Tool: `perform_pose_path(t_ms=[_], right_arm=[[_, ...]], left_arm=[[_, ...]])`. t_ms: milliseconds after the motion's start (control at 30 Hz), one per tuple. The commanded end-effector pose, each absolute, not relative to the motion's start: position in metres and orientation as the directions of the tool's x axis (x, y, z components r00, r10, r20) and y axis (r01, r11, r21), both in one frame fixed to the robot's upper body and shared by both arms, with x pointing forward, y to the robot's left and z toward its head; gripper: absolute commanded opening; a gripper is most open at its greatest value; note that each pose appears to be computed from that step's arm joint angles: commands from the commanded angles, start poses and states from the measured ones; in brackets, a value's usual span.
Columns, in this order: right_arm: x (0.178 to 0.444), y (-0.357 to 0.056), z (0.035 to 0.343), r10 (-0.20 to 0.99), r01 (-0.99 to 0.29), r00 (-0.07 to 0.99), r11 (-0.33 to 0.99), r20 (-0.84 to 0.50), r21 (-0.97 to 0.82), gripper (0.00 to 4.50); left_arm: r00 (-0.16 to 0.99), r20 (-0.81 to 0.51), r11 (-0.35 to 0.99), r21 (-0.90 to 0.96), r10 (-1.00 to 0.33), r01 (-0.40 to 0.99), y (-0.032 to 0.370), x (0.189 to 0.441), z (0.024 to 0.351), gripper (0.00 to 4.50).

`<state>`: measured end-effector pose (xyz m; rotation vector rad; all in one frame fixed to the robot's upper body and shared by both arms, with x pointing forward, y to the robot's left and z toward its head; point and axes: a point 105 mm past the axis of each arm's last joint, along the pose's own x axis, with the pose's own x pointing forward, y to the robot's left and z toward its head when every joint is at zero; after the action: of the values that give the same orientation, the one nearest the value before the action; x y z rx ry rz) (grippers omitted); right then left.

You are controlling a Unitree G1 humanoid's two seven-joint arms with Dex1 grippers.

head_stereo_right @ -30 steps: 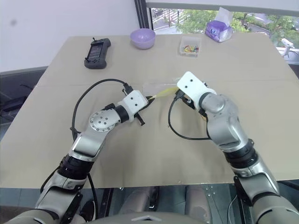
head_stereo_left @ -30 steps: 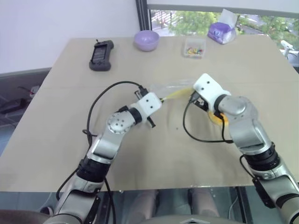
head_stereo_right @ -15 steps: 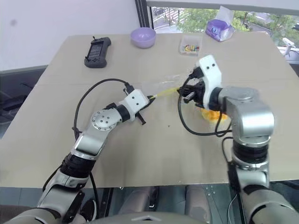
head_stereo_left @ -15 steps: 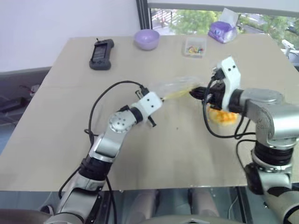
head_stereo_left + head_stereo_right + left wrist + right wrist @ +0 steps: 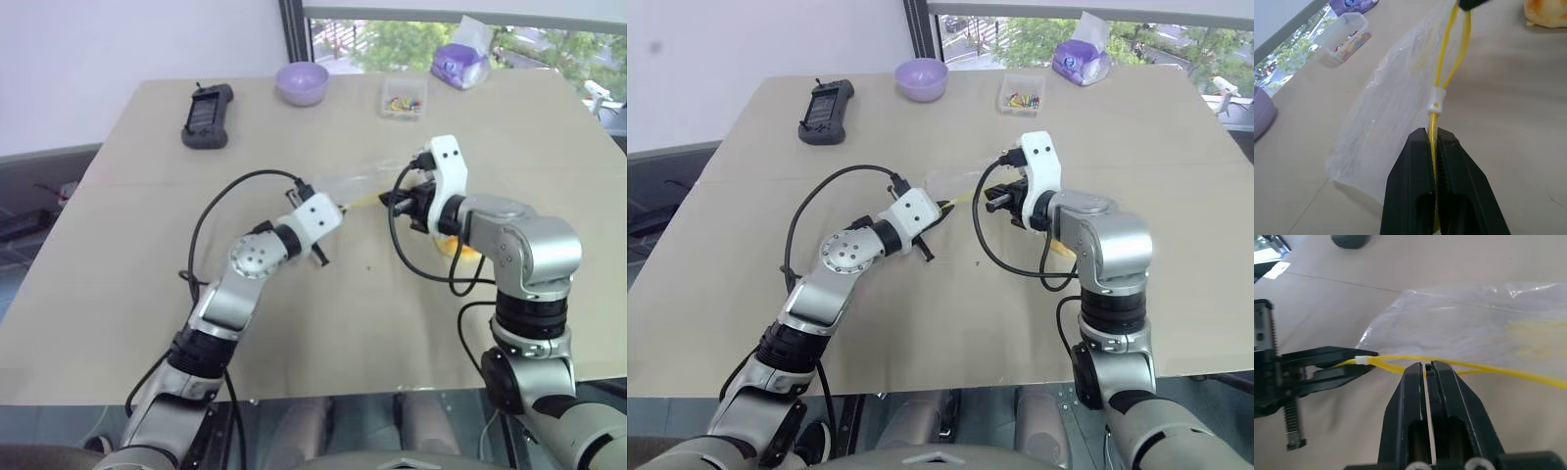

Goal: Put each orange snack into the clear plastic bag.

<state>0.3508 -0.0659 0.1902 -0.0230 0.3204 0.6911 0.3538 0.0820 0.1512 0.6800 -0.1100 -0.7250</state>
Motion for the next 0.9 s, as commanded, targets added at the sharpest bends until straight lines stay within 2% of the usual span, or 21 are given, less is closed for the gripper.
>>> perform_pose_path(t_ms=[33,267,400,433,500,567,633,733,900], right_arm=[[0.354,-0.062,0.193,0.631,-0.638,0.729,0.766,-0.266,0.070,0.12],[0.366,-0.061,0.188,0.596,-0.588,0.759,0.800,-0.262,0.116,0.12],[0.375,-0.065,0.182,0.537,-0.507,0.797,0.843,-0.276,0.178,0.12],[0.378,-0.070,0.179,0.506,-0.489,0.814,0.862,-0.285,0.134,0.12],[0.387,-0.086,0.176,0.418,-0.461,0.865,0.880,-0.279,-0.112,0.12],[0.388,-0.093,0.176,0.405,-0.475,0.878,0.802,-0.255,-0.362,0.12],[0.384,-0.091,0.173,0.451,-0.512,0.857,0.689,-0.250,-0.514,0.12],[0.377,-0.087,0.170,0.515,-0.541,0.817,0.531,-0.259,-0.652,0.92],[0.369,-0.086,0.168,0.582,-0.531,0.767,0.337,-0.271,-0.778,3.18]], left_arm=[[0.745,-0.088,0.543,0.629,-0.661,0.556,0.078,0.351,0.165,0.00],[0.730,-0.091,0.532,0.624,-0.677,0.572,0.075,0.347,0.164,0.00],[0.710,-0.098,0.513,0.624,-0.697,0.590,0.072,0.343,0.162,0.00],[0.707,-0.099,0.510,0.624,-0.700,0.592,0.072,0.343,0.162,0.00],[0.705,-0.099,0.509,0.623,-0.702,0.594,0.072,0.342,0.162,0.00],[0.706,-0.098,0.510,0.623,-0.702,0.593,0.072,0.342,0.162,0.00],[0.709,-0.097,0.512,0.624,-0.699,0.590,0.073,0.342,0.162,0.00],[0.713,-0.094,0.517,0.624,-0.695,0.586,0.073,0.344,0.163,0.00],[0.717,-0.091,0.522,0.623,-0.692,0.583,0.073,0.345,0.163,0.00]])
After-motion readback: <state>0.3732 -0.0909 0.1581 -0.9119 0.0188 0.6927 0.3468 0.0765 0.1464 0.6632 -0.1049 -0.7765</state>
